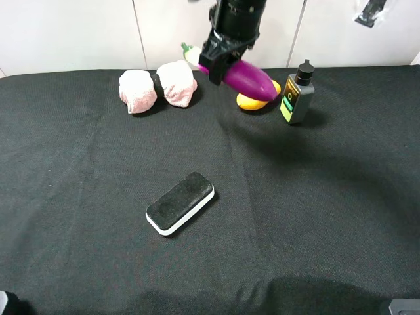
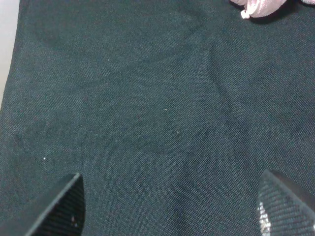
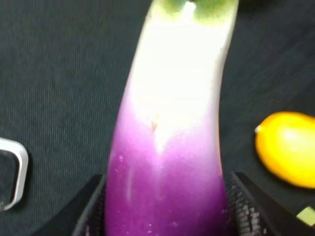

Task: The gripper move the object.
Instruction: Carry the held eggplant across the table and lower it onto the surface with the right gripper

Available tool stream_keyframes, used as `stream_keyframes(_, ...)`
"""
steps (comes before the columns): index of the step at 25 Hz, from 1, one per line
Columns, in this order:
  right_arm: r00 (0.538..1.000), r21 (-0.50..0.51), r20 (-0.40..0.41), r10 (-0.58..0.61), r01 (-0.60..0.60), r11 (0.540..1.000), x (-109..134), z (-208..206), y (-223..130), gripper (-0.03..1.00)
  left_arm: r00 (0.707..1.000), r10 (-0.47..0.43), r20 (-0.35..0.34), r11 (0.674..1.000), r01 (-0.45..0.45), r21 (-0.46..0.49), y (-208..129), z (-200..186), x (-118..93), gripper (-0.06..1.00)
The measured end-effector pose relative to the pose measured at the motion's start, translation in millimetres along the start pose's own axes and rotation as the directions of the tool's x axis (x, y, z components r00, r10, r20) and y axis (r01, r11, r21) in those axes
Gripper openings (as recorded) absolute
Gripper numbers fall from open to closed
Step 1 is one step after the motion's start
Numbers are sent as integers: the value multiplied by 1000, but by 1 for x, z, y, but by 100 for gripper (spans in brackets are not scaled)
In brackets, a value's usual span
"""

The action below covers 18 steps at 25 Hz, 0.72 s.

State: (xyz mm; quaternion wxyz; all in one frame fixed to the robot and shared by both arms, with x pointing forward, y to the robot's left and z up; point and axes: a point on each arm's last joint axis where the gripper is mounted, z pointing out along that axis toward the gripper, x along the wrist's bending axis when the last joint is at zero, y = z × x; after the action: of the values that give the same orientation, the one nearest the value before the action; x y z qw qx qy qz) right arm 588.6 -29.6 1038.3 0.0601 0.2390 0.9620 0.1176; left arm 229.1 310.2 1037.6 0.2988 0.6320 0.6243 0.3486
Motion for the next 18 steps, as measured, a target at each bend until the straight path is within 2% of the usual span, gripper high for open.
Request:
stream_keyframes(10, 1000, -18, 7, 9, -9, 1000, 0, -6, 3, 38, 1000, 0, 0, 1000, 0, 0, 0, 0, 0, 71)
stream_keyframes(18, 999, -21, -9, -47, 47, 999, 26, -5, 13, 38, 1000, 0, 0, 1000, 0, 0, 0, 0, 0, 71)
